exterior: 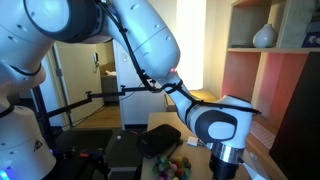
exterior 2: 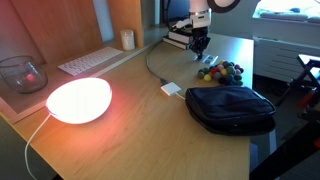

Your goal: Put the charger cable, head and the plastic object onto the floor.

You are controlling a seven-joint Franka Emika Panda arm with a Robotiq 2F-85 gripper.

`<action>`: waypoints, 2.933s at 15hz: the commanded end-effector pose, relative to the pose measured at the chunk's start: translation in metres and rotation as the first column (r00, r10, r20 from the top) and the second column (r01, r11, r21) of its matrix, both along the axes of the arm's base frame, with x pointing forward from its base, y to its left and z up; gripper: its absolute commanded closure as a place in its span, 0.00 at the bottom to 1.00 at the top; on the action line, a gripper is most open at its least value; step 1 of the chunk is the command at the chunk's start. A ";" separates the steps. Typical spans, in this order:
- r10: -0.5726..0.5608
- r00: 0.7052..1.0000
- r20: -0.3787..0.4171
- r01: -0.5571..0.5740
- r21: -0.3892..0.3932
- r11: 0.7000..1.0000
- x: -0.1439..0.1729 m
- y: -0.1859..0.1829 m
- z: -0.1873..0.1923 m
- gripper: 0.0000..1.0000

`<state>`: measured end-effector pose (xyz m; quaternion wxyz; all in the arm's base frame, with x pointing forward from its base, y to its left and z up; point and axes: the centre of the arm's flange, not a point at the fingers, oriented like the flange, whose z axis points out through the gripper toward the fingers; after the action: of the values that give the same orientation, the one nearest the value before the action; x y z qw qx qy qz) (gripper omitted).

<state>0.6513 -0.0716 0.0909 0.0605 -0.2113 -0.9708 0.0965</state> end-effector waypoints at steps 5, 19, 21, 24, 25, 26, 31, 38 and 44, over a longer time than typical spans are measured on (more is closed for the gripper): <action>-0.009 0.998 -0.055 0.008 -0.029 1.000 -0.006 -0.033 -0.008 1.00; 0.055 0.987 -0.154 -0.071 -0.102 0.992 -0.043 -0.076 -0.025 1.00; 0.046 0.986 -0.158 -0.063 -0.103 0.993 -0.047 -0.080 -0.028 1.00; 0.036 0.997 -0.066 -0.040 -0.071 0.997 -0.037 -0.078 0.009 1.00; 0.034 0.999 -0.024 -0.036 -0.070 0.997 -0.031 -0.076 0.021 1.00; 0.014 1.000 0.020 -0.013 -0.050 0.999 -0.020 -0.073 0.037 1.00; -0.085 0.982 0.168 0.077 0.057 0.995 0.021 -0.051 0.113 1.00; -0.078 0.980 0.183 0.069 0.060 0.996 0.030 -0.046 0.122 0.99; -0.081 0.980 0.182 0.071 0.060 0.996 0.030 -0.047 0.122 0.99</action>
<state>0.6808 -0.1189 0.2130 -0.0205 -0.2545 -0.9656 0.0485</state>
